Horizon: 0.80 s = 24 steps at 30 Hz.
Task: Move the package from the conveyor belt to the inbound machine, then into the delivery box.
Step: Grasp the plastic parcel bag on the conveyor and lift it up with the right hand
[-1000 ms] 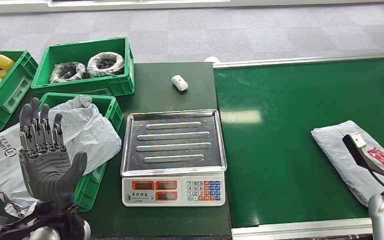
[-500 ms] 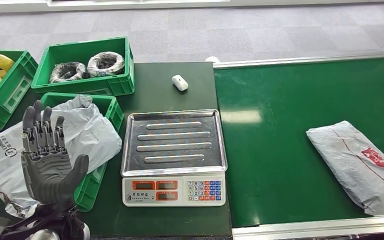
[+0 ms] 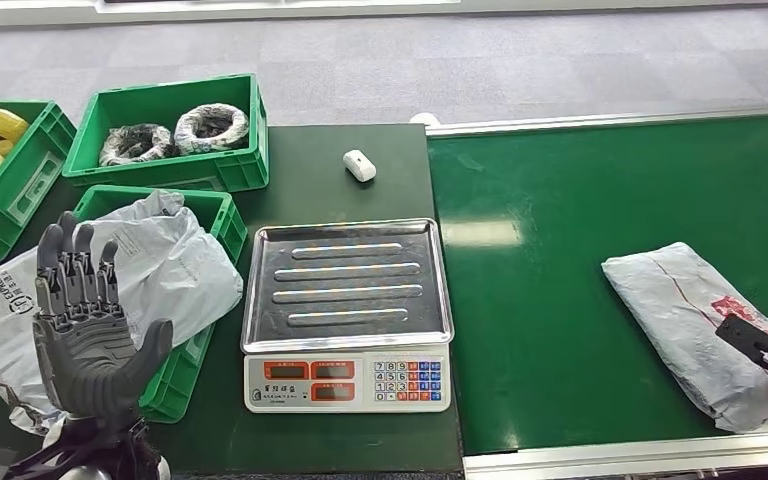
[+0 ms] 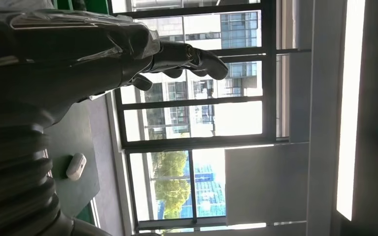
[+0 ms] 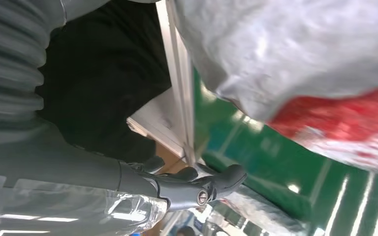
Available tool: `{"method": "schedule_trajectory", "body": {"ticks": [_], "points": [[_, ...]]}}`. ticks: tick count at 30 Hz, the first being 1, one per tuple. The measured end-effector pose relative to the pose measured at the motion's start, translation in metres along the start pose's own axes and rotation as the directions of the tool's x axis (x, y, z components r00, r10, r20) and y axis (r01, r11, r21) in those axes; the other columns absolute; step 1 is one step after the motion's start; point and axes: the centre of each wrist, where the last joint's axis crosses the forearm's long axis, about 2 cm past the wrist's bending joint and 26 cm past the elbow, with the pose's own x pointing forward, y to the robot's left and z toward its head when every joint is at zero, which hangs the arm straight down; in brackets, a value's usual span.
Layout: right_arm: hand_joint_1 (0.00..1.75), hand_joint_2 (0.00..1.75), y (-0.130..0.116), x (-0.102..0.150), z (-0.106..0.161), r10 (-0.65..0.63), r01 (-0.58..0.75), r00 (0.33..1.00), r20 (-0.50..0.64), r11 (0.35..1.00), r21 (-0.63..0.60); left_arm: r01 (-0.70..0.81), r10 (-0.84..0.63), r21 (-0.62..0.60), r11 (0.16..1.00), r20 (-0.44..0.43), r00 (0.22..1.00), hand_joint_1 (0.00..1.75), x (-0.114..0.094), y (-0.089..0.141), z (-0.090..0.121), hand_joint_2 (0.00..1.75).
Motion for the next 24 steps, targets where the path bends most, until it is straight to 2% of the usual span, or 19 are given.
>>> {"method": "schedule_trajectory", "body": {"ticks": [7, 21, 24], "points": [[0.0, 1.75, -0.02, 0.011, -0.003, 0.009, -0.015, 0.993, 0.115, 0.999, 0.049, 0.033, -0.033, 0.028, 0.999, -0.009, 0.999, 0.0, 0.005, 0.005, 0.006, 1.75], [0.0, 1.75, -0.028, 0.026, -0.001, 0.056, -0.062, 0.982, 0.181, 0.998, 0.027, 0.059, -0.058, 0.053, 0.997, -0.013, 0.998, 0.0, 0.012, 0.011, 0.012, 1.75], [0.0, 1.75, -0.027, 0.026, 0.005, -0.011, -0.017, 0.95, 0.313, 0.996, 0.088, 0.062, -0.061, 0.061, 0.996, -0.011, 0.998, 0.0, 0.012, 0.013, 0.012, 1.75]]}}
